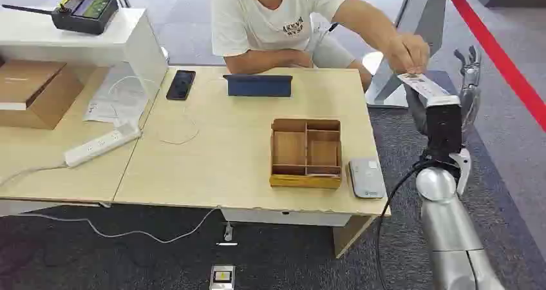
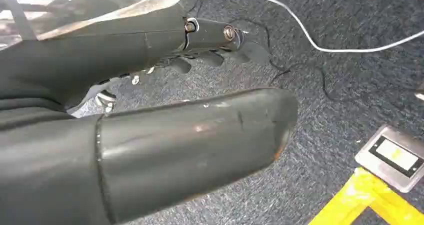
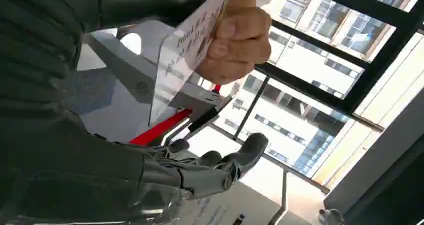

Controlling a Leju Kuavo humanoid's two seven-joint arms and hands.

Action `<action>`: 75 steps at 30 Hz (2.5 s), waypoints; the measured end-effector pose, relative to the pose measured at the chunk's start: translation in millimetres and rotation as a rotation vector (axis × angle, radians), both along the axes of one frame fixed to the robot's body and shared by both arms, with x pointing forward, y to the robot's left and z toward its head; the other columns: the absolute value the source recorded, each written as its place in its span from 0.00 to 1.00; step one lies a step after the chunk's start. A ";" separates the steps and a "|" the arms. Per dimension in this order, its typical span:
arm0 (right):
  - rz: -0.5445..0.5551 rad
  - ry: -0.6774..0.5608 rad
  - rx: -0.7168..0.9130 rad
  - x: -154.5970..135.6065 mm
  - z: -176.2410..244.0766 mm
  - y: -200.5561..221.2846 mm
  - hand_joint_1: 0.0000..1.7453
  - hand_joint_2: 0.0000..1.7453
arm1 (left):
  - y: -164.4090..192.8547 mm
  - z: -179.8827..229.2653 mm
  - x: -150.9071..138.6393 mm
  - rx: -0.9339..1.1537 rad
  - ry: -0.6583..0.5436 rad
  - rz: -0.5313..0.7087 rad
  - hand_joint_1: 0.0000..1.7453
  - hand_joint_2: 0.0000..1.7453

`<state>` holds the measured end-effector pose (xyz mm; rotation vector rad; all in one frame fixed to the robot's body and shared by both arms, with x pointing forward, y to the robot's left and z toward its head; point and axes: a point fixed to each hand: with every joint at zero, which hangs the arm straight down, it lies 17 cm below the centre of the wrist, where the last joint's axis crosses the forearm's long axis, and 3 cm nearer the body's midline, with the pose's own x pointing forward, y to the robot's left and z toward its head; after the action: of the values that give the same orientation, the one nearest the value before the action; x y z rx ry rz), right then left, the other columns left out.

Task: Pass the card to the sensor for recognition and then transmit it.

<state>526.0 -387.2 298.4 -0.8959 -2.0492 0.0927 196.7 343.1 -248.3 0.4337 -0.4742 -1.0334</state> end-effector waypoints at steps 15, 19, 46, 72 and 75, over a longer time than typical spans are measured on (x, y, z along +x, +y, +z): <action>0.001 0.020 0.000 4.0 -3.8 1.9 1.00 1.00 | 4.3 1.0 2.3 0.016 0.001 -0.020 0.00 0.00; 0.000 0.026 -0.002 4.1 -4.8 2.1 1.00 1.00 | 4.9 0.8 1.6 0.020 0.003 -0.028 0.00 0.00; 0.180 0.599 -0.375 22.2 -120.2 -15.8 1.00 1.00 | 18.8 -3.8 -14.9 0.048 0.036 0.025 0.00 0.00; 0.204 0.824 -0.412 -8.3 -236.3 5.0 1.00 1.00 | 20.6 -5.5 -18.9 0.057 0.063 0.047 0.00 0.00; 0.210 0.842 -0.414 -10.5 -244.7 8.2 1.00 1.00 | 20.5 -5.5 -18.9 0.055 0.063 0.054 0.00 0.00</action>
<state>515.5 -379.0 53.7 -0.7007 -1.3262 0.8810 177.8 363.6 -253.8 0.4586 -0.3766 -1.0067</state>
